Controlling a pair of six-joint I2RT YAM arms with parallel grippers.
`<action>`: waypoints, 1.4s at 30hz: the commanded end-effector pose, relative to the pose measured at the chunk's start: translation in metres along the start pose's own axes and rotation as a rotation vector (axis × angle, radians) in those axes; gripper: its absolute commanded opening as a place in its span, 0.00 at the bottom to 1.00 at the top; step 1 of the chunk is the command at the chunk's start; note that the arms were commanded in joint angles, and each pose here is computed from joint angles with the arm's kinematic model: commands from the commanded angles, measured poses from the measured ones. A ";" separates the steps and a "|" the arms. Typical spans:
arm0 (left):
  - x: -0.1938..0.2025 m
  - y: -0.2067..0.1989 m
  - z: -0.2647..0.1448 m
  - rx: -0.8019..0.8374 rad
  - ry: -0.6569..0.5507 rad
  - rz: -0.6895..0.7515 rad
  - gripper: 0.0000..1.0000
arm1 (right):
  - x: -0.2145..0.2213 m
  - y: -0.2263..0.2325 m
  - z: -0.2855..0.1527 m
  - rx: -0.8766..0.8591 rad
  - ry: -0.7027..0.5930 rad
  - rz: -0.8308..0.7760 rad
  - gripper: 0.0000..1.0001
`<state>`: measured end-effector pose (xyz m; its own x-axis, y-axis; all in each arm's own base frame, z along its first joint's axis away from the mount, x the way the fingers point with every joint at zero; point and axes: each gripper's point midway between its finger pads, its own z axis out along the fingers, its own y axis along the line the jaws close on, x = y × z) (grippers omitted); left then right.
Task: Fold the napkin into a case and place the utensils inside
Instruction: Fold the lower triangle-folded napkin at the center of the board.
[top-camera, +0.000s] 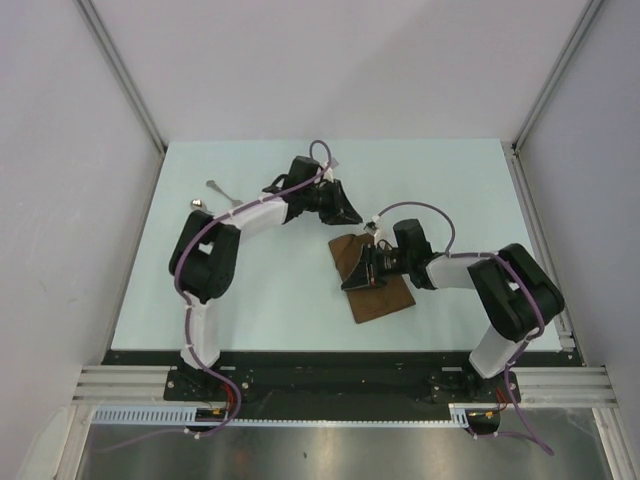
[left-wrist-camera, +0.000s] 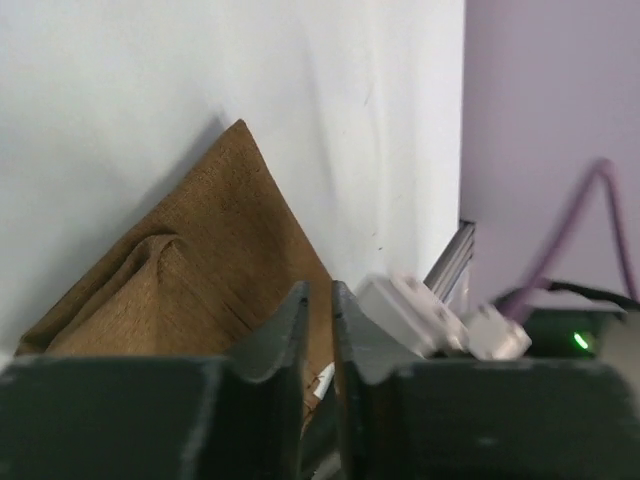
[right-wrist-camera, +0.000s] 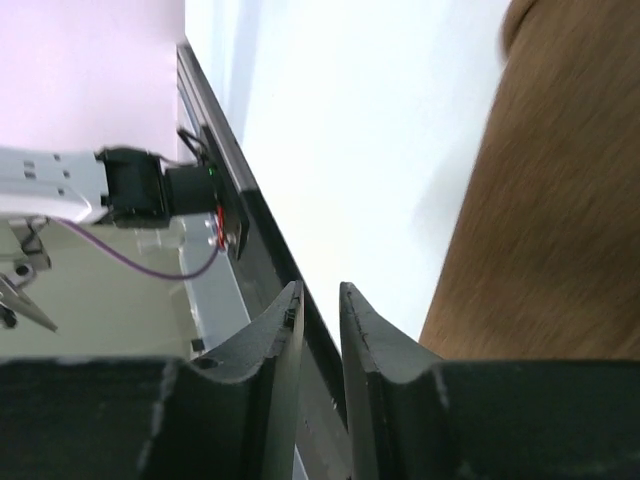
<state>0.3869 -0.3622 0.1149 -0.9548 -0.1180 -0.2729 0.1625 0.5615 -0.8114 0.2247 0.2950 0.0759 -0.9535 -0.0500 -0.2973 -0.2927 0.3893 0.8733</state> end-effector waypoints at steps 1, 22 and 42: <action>-0.010 0.009 -0.021 0.015 -0.036 -0.021 0.13 | -0.034 -0.010 0.008 -0.029 -0.050 0.017 0.25; 0.009 0.081 0.020 -0.134 -0.011 -0.042 0.07 | -0.037 -0.044 0.021 -0.040 -0.031 0.100 0.14; 0.052 0.065 0.005 -0.153 -0.013 -0.058 0.11 | 0.051 -0.038 -0.007 0.018 0.074 0.099 0.17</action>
<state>0.3631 -0.3353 0.0768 -0.9498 -0.1672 -0.2645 0.0994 0.6404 -0.7616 0.1887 0.2733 0.0370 -0.9851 -0.0752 -0.1547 -0.1719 0.4180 0.8920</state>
